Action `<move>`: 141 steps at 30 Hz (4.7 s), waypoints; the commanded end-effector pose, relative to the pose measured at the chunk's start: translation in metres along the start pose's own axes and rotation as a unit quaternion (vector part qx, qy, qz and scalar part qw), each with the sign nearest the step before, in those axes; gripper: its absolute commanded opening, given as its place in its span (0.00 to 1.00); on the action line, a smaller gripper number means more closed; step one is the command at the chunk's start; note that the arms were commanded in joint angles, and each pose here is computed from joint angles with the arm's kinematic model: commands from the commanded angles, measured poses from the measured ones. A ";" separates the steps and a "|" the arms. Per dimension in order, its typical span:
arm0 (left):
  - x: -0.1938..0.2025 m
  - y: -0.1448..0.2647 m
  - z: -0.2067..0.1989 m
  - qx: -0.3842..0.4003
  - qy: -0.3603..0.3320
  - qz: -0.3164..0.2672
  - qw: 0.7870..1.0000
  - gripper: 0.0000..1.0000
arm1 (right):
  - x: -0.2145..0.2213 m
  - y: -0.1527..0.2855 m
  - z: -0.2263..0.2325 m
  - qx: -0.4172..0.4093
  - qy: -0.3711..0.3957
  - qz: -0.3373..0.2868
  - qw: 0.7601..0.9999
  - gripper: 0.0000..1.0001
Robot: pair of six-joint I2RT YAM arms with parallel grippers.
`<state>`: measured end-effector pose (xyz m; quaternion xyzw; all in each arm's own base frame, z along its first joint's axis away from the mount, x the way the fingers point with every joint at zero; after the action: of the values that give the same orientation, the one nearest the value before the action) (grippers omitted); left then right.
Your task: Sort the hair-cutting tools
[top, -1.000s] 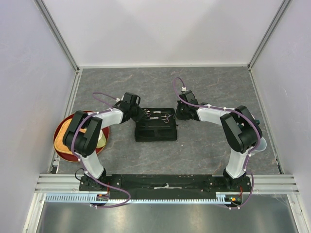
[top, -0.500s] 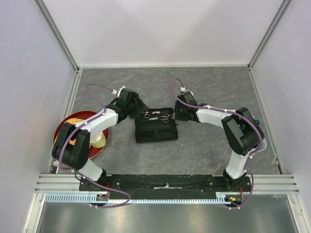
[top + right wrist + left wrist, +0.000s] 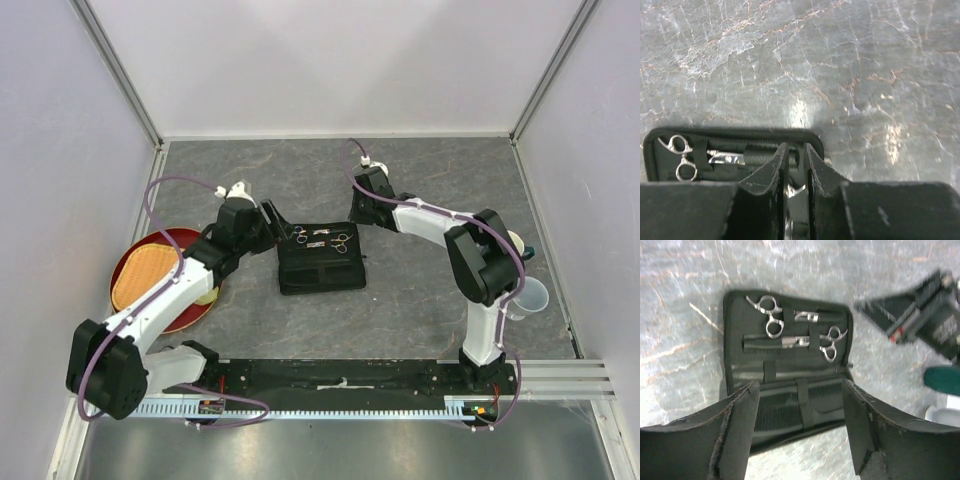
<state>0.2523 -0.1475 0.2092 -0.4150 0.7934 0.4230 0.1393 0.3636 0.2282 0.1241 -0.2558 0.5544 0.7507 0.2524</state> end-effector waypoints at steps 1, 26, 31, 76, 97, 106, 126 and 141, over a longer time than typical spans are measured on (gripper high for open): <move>0.031 0.017 0.009 0.041 -0.039 0.078 0.995 0.65 | -0.007 -0.028 0.007 -0.009 0.019 -0.005 1.000 0.22; 0.163 0.025 0.054 -0.045 -0.121 0.100 0.987 0.38 | 0.076 0.001 -0.029 -0.006 0.012 0.110 0.994 0.14; 0.157 0.023 0.066 -0.070 -0.082 0.037 0.993 0.43 | 0.109 0.032 -0.033 -0.043 0.002 0.135 0.990 0.14; 0.146 -0.074 0.013 -0.070 -0.056 0.120 0.989 0.68 | 0.151 0.163 -0.026 -0.218 0.052 -0.045 0.974 0.56; 0.155 -0.074 0.046 -0.093 -0.004 0.162 0.982 0.63 | 0.179 0.094 0.062 -0.245 0.078 0.042 0.965 0.44; 0.160 -0.073 0.049 -0.082 0.010 0.166 0.983 0.61 | 0.181 0.077 0.062 -0.194 0.023 0.040 0.980 0.27; 0.148 -0.055 0.042 -0.057 -0.007 0.153 0.987 0.85 | 0.145 0.110 0.080 -0.241 0.028 -0.004 0.970 0.00; 0.139 -0.072 0.004 0.045 0.036 0.136 0.989 0.68 | 0.139 0.126 0.094 -0.295 0.027 0.019 0.955 0.00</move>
<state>0.2199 -0.2314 0.0923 -0.3286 0.8553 0.3915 0.0845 0.1639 0.2839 0.1106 -0.3078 0.3847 0.8608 0.1279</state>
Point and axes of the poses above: each gripper's point midway between its finger pads, its own y axis back along the fingers, its own z axis along the line the jaws close on, x = y × z, the point moved 9 cm from there along y, back along the fingers, and after that the axes turned 5 degrees about y, right-handed, at the moved point
